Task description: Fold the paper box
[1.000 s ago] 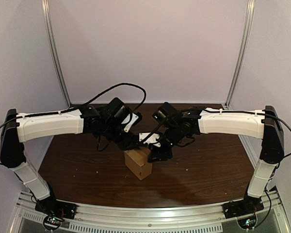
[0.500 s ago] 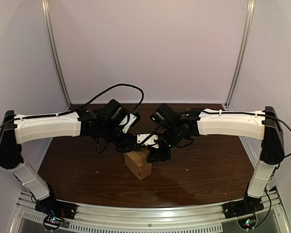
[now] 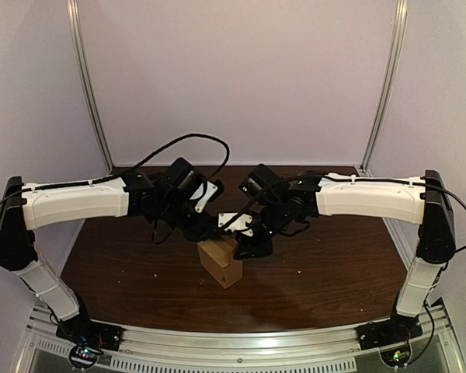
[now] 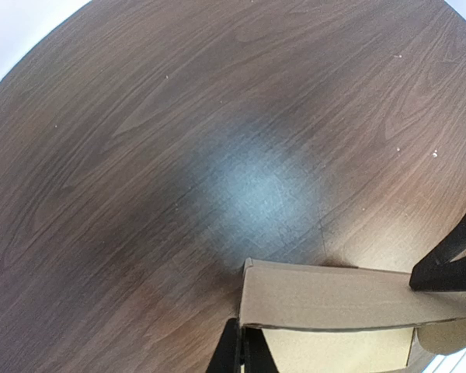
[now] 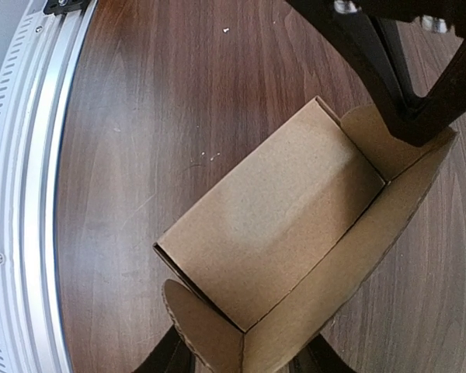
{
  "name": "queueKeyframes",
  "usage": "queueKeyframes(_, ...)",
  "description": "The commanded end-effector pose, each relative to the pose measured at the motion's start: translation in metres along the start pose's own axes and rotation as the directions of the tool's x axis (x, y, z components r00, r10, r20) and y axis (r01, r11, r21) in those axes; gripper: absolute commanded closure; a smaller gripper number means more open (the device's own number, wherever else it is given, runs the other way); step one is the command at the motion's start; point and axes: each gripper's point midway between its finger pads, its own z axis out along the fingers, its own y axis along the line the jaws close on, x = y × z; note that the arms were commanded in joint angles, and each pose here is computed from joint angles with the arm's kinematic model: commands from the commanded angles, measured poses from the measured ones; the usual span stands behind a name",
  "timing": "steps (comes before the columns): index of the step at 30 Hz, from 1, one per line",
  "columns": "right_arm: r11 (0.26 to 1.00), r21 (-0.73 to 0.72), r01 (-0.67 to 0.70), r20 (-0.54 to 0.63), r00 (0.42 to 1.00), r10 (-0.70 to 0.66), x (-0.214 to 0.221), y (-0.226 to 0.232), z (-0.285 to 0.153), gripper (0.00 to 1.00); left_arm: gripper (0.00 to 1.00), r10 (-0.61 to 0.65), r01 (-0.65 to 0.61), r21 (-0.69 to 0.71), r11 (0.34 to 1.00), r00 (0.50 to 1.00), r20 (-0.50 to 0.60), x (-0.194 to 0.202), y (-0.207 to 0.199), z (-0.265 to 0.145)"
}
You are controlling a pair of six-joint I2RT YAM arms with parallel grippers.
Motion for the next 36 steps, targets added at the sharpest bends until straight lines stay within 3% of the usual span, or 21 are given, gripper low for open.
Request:
queueKeyframes(1,0.998,0.051,-0.049,0.054,0.997,0.046,-0.018,-0.018,-0.003,0.6,1.0,0.048,-0.04,0.044,0.998,0.98,-0.192,0.043,-0.009,0.002)
queueKeyframes(22,0.995,0.07,-0.065,0.021,0.998,0.064,-0.009,-0.026,0.004,0.6,1.0,0.047,-0.029,0.078,0.997,0.969,-0.243,0.055,-0.015,0.01)
queueKeyframes(36,0.987,0.141,-0.083,0.019,0.997,0.081,-0.015,-0.035,0.003,0.62,1.0,0.03,-0.012,0.082,0.997,0.976,-0.218,0.06,-0.013,0.002)
